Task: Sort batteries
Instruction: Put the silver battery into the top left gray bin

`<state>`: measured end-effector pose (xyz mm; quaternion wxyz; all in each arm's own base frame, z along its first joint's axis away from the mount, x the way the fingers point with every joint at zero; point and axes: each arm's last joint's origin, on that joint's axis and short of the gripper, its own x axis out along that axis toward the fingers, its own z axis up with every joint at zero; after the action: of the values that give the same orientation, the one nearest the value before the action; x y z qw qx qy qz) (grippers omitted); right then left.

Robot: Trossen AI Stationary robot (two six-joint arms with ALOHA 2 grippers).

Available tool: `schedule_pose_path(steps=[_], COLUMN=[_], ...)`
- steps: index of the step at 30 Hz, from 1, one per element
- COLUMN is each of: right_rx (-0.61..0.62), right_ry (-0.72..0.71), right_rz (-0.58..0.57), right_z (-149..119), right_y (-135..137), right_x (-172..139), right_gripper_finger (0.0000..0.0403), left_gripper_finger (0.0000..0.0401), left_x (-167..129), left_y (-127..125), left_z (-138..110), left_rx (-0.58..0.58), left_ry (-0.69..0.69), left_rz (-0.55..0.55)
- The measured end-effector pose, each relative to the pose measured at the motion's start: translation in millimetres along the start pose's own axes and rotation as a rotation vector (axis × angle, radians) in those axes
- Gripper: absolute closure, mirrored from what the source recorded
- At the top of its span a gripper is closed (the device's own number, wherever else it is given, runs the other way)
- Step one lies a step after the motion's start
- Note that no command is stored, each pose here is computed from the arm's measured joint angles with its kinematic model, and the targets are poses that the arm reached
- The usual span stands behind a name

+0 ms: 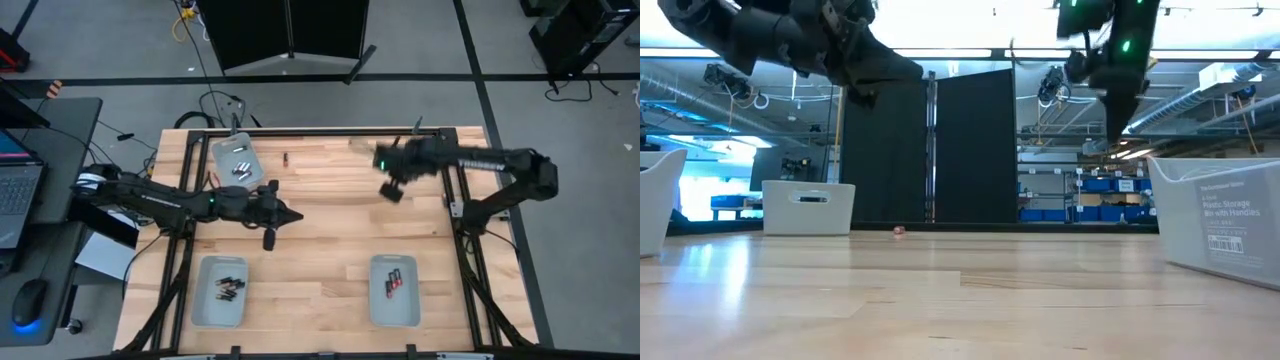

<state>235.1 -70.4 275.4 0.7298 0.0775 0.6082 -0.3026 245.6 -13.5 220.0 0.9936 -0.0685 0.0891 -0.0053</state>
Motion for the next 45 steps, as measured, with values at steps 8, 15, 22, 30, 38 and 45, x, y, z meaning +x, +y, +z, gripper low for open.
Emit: schedule_pose_path(steps=[8, 15, 22, 30, 38, 45], right_rx=[0.297, 0.441, 0.506, 0.516, 0.512, 0.35], right_ry=[0.186, 0.305, 0.393, 0.422, 0.469, 0.615], right_rz=[-0.07, -0.098, -0.126, -0.129, -0.155, -0.123], right_z=[14, 8, 0, 2, 14, 27], right_y=[-103, -157, -186, -194, -208, -214], right_x=[59, 108, 144, 177, 190, 177], right_gripper_finger=[0.0385, 0.0364, 0.0321, 0.0281, 0.0286, 0.0351], left_gripper_finger=[0.0398, 0.0397, 0.0397, 0.0396, 0.0396, 0.0396], left_x=[-1, -1, -1, -1, -1, -1], left_y=[3, 3, 3, 3, 3, 3], left_z=[-1, -1, -1, -1, -2, -2], left_rx=[0.033, 0.035, 0.035, 0.035, 0.035, 0.037], left_ry=[-0.016, -0.01, -0.01, -0.009, -0.002, 0.0], left_rz=[-0.003, -0.003, -0.003, -0.003, -0.002, -0.002])
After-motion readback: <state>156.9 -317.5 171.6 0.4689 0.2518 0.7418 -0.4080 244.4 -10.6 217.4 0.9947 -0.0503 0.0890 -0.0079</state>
